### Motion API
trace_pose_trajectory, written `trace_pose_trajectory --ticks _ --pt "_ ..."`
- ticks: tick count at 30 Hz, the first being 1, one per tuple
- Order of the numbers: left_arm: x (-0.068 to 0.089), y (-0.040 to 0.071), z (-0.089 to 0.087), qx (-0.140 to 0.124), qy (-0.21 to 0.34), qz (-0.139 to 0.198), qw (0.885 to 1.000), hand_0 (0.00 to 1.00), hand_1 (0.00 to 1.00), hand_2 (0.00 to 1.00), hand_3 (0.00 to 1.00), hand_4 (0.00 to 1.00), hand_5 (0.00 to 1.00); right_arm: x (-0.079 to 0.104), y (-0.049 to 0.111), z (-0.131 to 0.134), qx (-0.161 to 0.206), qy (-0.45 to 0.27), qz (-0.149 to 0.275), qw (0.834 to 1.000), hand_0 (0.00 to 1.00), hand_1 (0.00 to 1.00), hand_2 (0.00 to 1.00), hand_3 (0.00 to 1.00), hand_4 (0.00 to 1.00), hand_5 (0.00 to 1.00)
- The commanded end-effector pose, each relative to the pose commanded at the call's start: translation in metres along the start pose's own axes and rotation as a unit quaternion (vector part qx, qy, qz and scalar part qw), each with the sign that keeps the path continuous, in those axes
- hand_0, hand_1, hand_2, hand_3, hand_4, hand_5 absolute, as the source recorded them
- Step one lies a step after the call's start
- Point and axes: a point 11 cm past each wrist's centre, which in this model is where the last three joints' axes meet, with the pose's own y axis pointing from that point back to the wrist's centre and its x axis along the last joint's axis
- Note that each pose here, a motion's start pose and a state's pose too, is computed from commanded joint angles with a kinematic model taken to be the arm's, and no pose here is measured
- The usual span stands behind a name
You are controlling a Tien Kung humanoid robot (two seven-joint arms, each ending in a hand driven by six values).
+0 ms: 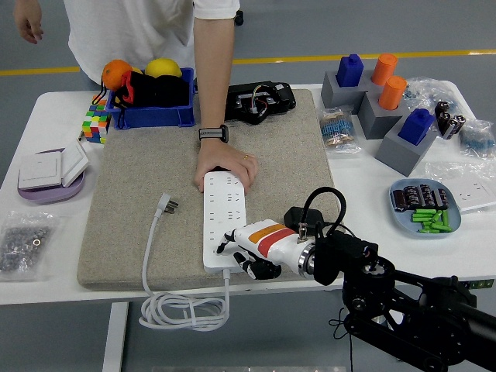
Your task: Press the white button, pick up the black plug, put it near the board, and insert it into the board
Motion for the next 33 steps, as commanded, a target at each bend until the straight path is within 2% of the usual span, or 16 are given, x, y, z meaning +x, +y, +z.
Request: trace_pose_trajectory --ticks 9,20,33 --pt "0.000 0.000 -0.001 0.000 0.000 0.000 1.000 0.624 0.632 0.640 0.695 0.590 0.373 -0.002 0.001 0.006 -0.008 0.008 -0.006 1.000 0.002 0.002 0.002 0.727 0.286 0.002" --pt "0.000 0.000 0.000 0.000 -0.003 0.000 1.000 0.623 0.633 0.640 0.695 0.590 0.373 0.006 0.003 0.008 -0.009 0.005 0.007 1.000 0.002 0.002 0.002 0.720 0.293 0.002" --pt "0.003 0.000 -0.001 0.001 -0.005 0.002 1.000 0.623 0.633 0.640 0.695 0.590 0.372 -0.018 0.001 0.012 -0.012 0.010 -0.026 1.000 0.002 0.002 0.002 0.714 0.293 0.002"
